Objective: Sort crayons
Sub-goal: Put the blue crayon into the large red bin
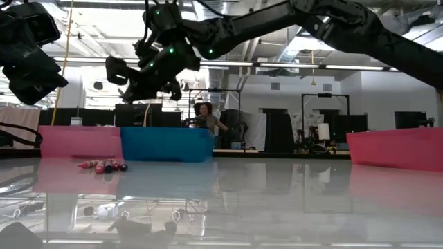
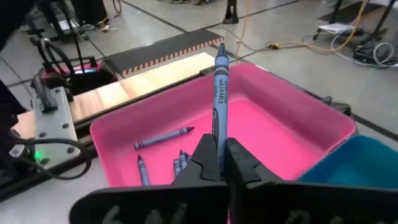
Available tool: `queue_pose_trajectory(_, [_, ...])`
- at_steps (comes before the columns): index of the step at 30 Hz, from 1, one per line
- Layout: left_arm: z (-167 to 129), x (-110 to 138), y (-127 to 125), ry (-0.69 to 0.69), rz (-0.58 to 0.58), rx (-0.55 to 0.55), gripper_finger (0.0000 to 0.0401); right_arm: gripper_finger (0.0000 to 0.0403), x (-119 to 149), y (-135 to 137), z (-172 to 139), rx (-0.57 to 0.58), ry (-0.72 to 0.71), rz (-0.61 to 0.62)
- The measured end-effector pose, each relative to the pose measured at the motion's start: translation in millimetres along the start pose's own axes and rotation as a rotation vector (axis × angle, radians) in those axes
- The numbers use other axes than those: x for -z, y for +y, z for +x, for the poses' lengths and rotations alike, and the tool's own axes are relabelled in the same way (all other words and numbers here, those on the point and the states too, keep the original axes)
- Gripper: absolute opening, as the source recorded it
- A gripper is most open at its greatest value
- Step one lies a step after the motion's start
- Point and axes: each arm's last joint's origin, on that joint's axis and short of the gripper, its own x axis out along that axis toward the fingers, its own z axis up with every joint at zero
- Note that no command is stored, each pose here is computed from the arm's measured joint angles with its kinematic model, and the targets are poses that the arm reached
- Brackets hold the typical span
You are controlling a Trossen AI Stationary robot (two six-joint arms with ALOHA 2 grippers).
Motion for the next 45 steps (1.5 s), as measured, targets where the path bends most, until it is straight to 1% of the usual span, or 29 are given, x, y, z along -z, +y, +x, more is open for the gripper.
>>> queue_pose_trajectory(2, [0.0, 0.0, 0.0, -0.001, 0.000, 0.000, 0.0102, 0.0001, 5.0, -0.2, 5.1, -0.012, -0.017, 0.010])
queue_pose_trajectory(10, [0.0, -0.1, -0.1, -0.002, -0.006, 0.000, 0.0102, 0.0001, 22.7, -0.8, 14.3, -0.054, 0.026, -0.003])
queue_pose_trajectory(16, [0.0, -0.1, -0.1, -0.002, -0.007, -0.001, 0.0102, 0.0001, 34.2, -1.5, 20.3, -0.056, 0.043, -0.009])
queue_pose_trajectory(19, [0.0, -0.1, 0.0, -0.002, -0.006, -0.001, 0.0102, 0.0001, 39.6, -0.7, 22.0, -0.093, 0.068, -0.015])
queue_pose_trajectory(29, [0.0, -0.1, 0.0, -0.003, -0.007, -0.001, 0.0102, 0.0001, 41.3, -0.1, 21.5, -0.125, 0.094, -0.047])
queue_pose_trajectory(33, [0.0, -0.1, 0.0, -0.003, -0.006, -0.001, 0.0102, 0.0001, 45.4, -1.0, 21.1, -0.125, 0.137, -0.065])
queue_pose_trajectory(37, [0.0, -0.1, 0.0, -0.003, -0.006, -0.002, 0.0102, 0.0002, 45.2, -0.9, 20.9, -0.129, 0.136, -0.085])
queue_pose_trajectory(45, [0.0, -0.2, 0.1, -0.006, -0.006, -0.004, 0.0102, 0.0026, 46.8, -1.3, 20.8, -0.127, 0.152, -0.093])
